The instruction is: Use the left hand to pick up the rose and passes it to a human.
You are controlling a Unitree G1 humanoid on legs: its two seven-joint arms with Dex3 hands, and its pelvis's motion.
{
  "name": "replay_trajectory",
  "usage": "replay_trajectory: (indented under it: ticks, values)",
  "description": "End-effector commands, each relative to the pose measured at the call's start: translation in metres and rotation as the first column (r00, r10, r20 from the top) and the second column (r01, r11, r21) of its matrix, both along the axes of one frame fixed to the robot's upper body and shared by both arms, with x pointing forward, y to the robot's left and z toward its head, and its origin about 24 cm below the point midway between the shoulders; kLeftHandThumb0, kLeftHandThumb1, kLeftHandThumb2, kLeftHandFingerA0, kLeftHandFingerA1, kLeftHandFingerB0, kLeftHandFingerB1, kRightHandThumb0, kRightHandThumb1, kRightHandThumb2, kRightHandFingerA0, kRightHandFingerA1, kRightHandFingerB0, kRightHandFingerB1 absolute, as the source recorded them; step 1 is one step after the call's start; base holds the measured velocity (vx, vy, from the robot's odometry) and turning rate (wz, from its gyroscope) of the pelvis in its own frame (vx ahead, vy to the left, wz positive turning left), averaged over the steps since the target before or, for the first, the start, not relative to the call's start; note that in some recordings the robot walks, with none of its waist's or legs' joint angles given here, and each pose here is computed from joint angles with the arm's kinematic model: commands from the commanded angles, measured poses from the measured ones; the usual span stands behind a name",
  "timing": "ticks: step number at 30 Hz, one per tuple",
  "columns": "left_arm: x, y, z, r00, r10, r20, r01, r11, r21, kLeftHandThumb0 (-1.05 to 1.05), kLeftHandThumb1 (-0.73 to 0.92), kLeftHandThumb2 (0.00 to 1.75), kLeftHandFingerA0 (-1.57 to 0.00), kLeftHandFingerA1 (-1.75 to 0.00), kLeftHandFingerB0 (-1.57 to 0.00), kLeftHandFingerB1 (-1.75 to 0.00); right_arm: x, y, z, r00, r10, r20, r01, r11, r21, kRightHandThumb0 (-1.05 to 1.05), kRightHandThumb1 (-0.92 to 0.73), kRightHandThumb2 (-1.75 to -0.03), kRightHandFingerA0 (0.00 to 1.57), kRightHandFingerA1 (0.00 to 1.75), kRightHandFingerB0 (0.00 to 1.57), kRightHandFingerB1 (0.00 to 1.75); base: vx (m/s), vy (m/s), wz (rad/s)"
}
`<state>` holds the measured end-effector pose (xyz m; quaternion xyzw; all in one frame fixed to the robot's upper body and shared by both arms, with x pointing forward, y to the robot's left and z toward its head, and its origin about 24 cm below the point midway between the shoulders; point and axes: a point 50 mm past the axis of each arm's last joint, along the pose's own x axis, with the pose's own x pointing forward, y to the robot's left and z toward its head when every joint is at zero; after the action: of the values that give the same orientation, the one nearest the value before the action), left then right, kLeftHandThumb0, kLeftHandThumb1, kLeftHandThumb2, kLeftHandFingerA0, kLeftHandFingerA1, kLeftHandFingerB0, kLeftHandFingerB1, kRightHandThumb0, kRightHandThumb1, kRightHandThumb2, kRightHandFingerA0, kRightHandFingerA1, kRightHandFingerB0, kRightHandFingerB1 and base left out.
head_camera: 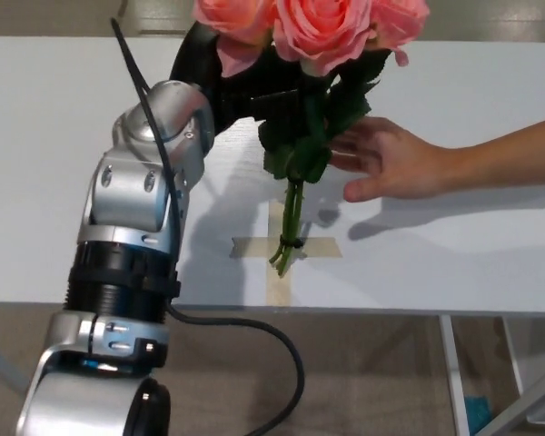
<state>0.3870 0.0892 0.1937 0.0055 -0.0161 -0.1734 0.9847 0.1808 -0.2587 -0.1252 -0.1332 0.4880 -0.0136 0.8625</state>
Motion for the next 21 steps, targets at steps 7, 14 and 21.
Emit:
replay_trajectory:
  ticks: [7, 14, 21]
  values:
    - [0.004, -0.015, 0.011, 0.999, 0.005, 0.035, -0.004, 0.999, -0.034, -0.19, 0.76, 0.73, -1.02, -1.4, -0.81, -1.05, -0.004, 0.001, -0.003, 1.0, 0.0, -0.03, 0.0, 1.0, 0.006, -0.57, -0.58, -0.96, 0.55, 0.65, 0.45, 0.54, 0.0, 0.0, 0.0]
    - [0.003, -0.034, 0.015, 0.999, -0.022, 0.038, 0.023, 0.999, -0.039, -0.22, 0.79, 0.67, -1.02, -1.44, -0.8, -0.96, -0.003, 0.002, -0.002, 1.0, 0.005, -0.025, -0.005, 1.0, 0.007, -0.57, -0.72, -0.62, 0.6, 0.55, 0.53, 0.36, 0.0, 0.0, 0.0]
    - [0.005, -0.061, 0.02, 0.996, -0.059, 0.064, 0.059, 0.998, -0.003, -0.22, 0.81, 0.65, -1.03, -1.43, -0.76, -1.01, 0.004, 0.006, 0.0, 1.0, 0.02, -0.003, -0.02, 1.0, 0.006, -0.57, -0.72, -0.62, 0.6, 0.56, 0.53, 0.36, 0.0, 0.0, 0.0]
